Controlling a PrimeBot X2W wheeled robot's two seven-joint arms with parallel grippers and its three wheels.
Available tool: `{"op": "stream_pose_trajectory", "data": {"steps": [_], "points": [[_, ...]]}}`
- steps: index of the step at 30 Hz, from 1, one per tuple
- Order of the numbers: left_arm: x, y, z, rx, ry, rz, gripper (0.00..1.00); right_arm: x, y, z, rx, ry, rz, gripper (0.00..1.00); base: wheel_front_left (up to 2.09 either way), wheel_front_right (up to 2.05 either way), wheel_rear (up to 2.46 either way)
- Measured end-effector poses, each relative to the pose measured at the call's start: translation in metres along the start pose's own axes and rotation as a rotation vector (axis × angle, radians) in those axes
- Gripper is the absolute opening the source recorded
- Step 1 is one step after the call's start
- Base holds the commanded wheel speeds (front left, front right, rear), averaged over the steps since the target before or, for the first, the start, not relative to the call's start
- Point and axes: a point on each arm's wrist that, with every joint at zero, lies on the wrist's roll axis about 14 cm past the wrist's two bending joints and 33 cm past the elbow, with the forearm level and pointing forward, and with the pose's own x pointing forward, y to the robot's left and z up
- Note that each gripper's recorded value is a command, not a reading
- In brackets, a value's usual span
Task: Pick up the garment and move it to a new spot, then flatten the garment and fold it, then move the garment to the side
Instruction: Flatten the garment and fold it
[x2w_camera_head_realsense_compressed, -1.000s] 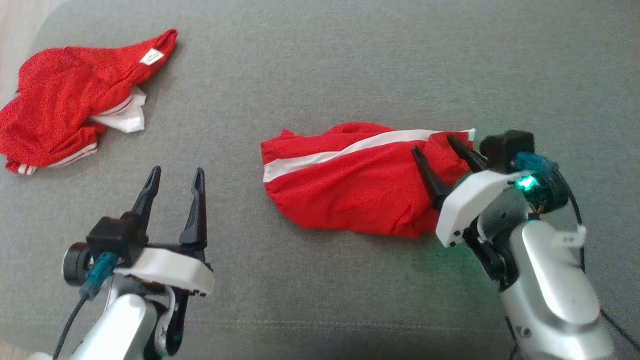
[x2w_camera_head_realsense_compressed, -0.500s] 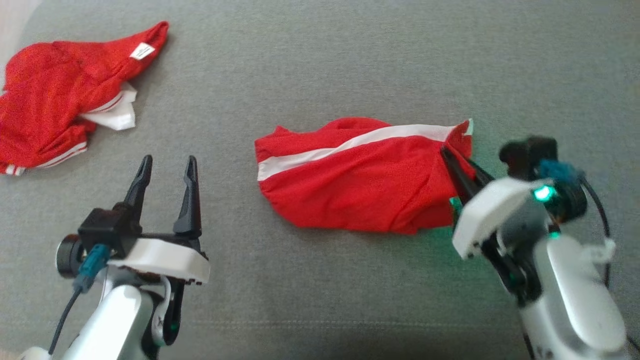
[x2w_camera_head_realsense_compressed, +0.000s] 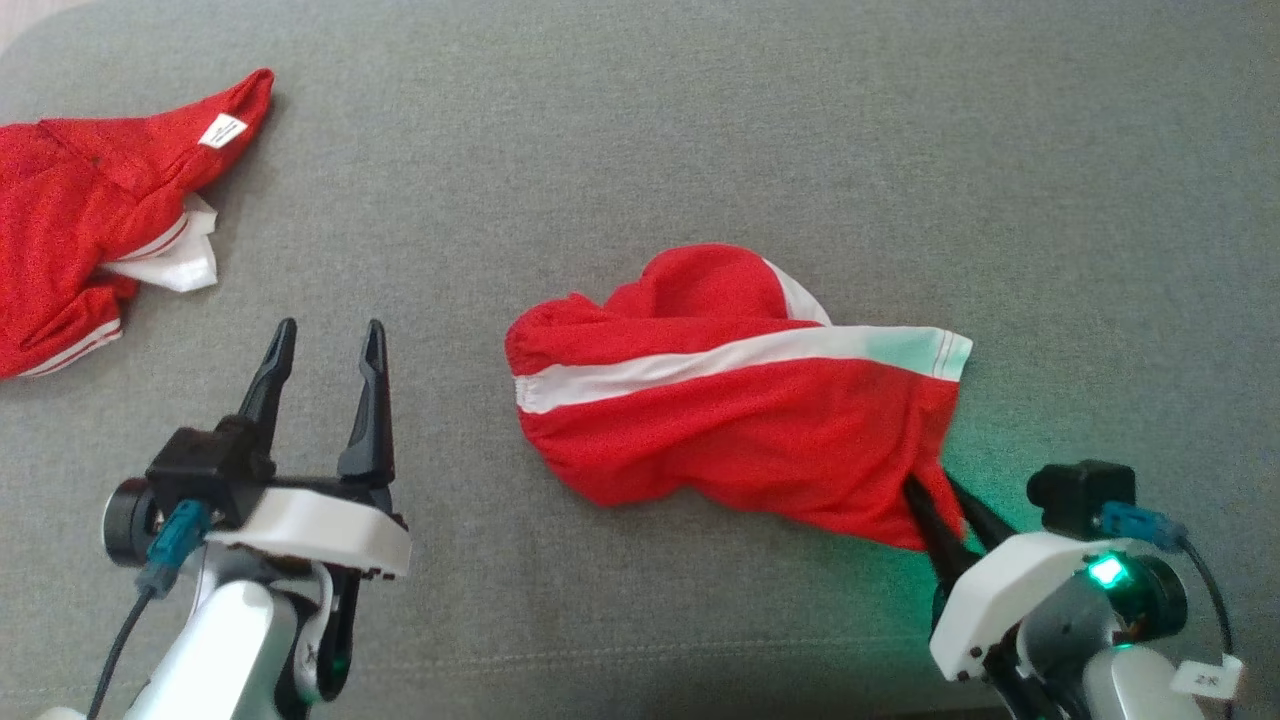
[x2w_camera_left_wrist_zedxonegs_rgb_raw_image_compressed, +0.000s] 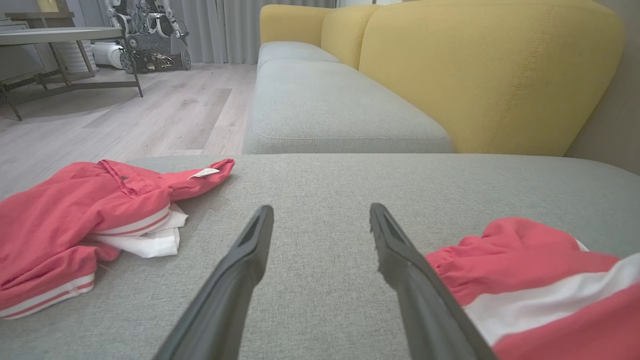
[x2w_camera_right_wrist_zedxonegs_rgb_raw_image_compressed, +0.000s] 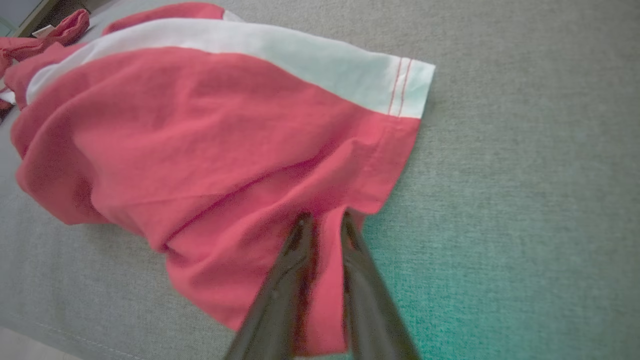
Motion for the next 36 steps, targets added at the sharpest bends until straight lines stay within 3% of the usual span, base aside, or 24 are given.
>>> {"op": "stream_pose_trajectory", "data": {"steps": [4,11,15,22,36], "points": [[-0.002,0.0,0.0,0.003,0.0,-0.001,1.0,-0.001,-0.006,0.009,0.016,-0.076,-0.018,1.0,0.0,0.0,0.0],[-0.009,0.0,0.005,0.006,-0.008,0.003,1.0,-0.021,-0.013,0.092,-0.044,-0.444,-0.048,1.0,0.0,0.0,0.0],[-0.015,0.0,0.008,0.007,-0.015,0.008,1.0,-0.037,-0.005,0.122,-0.098,-0.577,-0.041,1.0,0.0,0.0,0.0],[-0.03,0.001,0.007,0.021,0.002,0.007,1.0,-0.05,0.004,0.13,-0.148,-0.619,-0.038,1.0,0.0,0.0,0.0],[-0.039,-0.009,0.003,0.014,0.034,-0.019,1.0,-0.054,0.007,0.123,-0.136,-0.605,-0.028,1.0,0.0,0.0,0.0]]}}
